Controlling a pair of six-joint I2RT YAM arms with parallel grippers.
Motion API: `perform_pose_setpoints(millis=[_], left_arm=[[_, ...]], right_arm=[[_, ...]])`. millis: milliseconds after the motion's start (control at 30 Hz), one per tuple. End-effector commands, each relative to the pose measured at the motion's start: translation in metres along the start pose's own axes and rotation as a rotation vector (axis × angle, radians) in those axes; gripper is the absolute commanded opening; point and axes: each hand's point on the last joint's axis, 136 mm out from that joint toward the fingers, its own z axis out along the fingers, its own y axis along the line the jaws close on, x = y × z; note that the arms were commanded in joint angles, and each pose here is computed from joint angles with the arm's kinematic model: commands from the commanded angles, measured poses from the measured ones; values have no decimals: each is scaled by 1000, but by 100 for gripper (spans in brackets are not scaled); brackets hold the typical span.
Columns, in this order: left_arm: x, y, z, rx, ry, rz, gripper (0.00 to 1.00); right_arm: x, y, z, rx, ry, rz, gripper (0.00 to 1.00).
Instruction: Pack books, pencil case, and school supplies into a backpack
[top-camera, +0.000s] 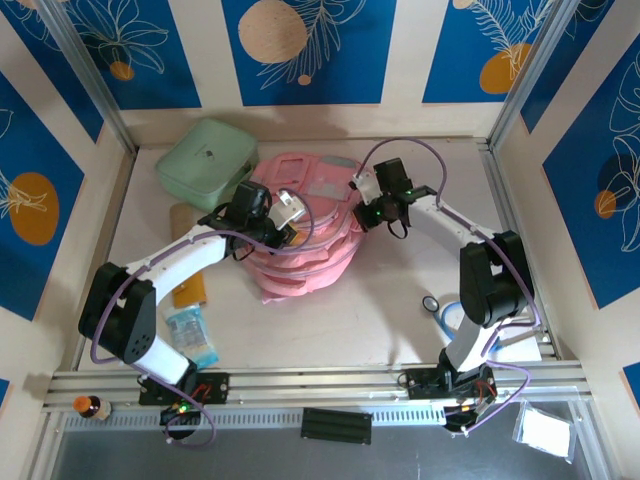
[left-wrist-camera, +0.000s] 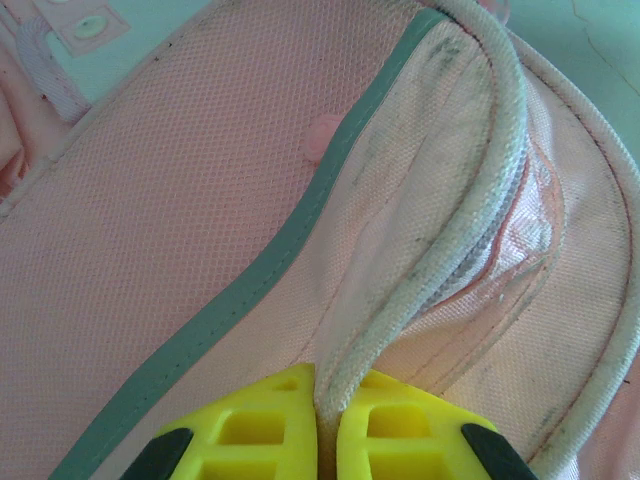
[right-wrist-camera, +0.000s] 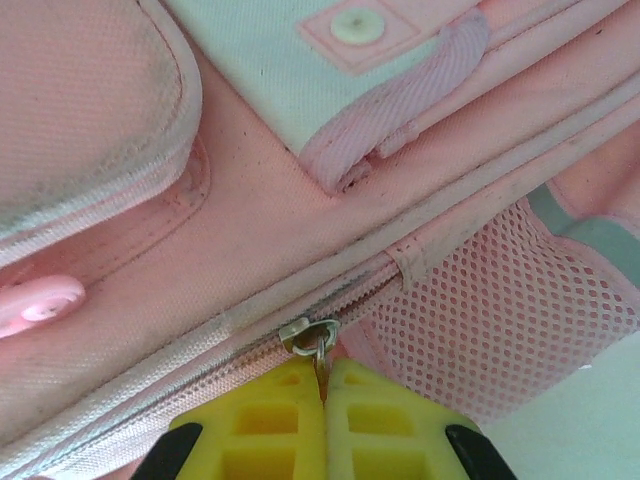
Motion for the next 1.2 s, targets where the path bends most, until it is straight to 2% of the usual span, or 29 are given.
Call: perform_pose_setpoints(millis=[0, 100, 233, 300, 533, 700, 1167], left_arm=[[-14, 9, -8, -10, -52, -20, 10], [-15, 8, -9, -6, -57, -16, 10], [-15, 8, -9, -5, -58, -16, 10], [-14, 8, -9, -6, -56, -21, 10], [-23, 18, -7, -44, -82, -88, 7], [-33, 26, -4, -70, -112, -130, 6], [-63, 16, 16, 63, -211, -259, 6]], right_arm=[[-9, -3, -12, 86, 3, -97, 0], [-10, -17, -6, 197, 29, -144, 0], [-13, -25, -5, 243, 46, -157, 0], [-13, -18, -6, 201, 47, -149, 0], [-4, 42, -23, -86, 22, -60, 0], [-2, 74, -48, -233, -54, 10, 0], [13, 142, -54, -408, -101, 31, 0]])
